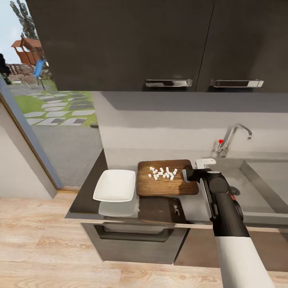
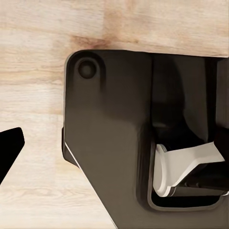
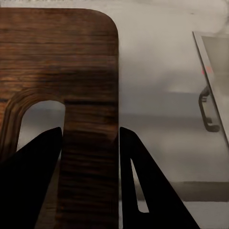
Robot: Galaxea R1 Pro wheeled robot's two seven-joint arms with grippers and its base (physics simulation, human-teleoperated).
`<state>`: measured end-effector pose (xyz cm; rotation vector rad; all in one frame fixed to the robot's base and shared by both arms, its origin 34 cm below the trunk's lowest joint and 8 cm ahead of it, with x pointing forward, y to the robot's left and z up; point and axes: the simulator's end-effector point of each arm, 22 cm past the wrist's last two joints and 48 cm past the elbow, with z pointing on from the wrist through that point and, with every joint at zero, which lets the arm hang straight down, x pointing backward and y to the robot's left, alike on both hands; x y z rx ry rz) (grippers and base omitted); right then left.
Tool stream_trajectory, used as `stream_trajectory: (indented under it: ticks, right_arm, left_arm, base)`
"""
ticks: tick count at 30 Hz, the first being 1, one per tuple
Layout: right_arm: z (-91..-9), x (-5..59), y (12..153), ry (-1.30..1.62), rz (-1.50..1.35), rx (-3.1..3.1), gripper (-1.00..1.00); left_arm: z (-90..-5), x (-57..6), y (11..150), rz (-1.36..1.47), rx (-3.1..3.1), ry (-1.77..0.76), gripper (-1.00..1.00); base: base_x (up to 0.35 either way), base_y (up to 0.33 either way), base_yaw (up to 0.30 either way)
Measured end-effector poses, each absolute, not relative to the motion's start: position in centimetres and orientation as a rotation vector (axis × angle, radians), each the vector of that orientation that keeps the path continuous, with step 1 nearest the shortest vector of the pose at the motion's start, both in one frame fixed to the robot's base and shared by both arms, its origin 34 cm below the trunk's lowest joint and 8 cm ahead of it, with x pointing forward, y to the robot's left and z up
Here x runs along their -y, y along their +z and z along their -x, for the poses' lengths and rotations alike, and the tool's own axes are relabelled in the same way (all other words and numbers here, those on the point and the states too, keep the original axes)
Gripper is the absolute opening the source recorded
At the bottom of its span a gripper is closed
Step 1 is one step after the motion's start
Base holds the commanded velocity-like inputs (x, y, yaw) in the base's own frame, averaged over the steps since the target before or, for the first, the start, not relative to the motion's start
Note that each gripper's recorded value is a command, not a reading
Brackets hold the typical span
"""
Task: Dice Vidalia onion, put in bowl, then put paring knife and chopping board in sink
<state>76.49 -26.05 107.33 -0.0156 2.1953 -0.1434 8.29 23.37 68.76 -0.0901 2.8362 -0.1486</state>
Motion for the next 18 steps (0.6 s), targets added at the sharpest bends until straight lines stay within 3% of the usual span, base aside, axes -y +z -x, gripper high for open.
stream_trajectory:
  ticks: [18]
  right_arm:
    - [-76.3, 26.0, 109.2, -0.142, 0.013, -2.167, -1.00]
  left_arm:
    - [-9.0, -23.4, 68.7, 0.088, -2.811, -0.149, 1.00]
  base:
    - [0.000, 0.000, 0.067]
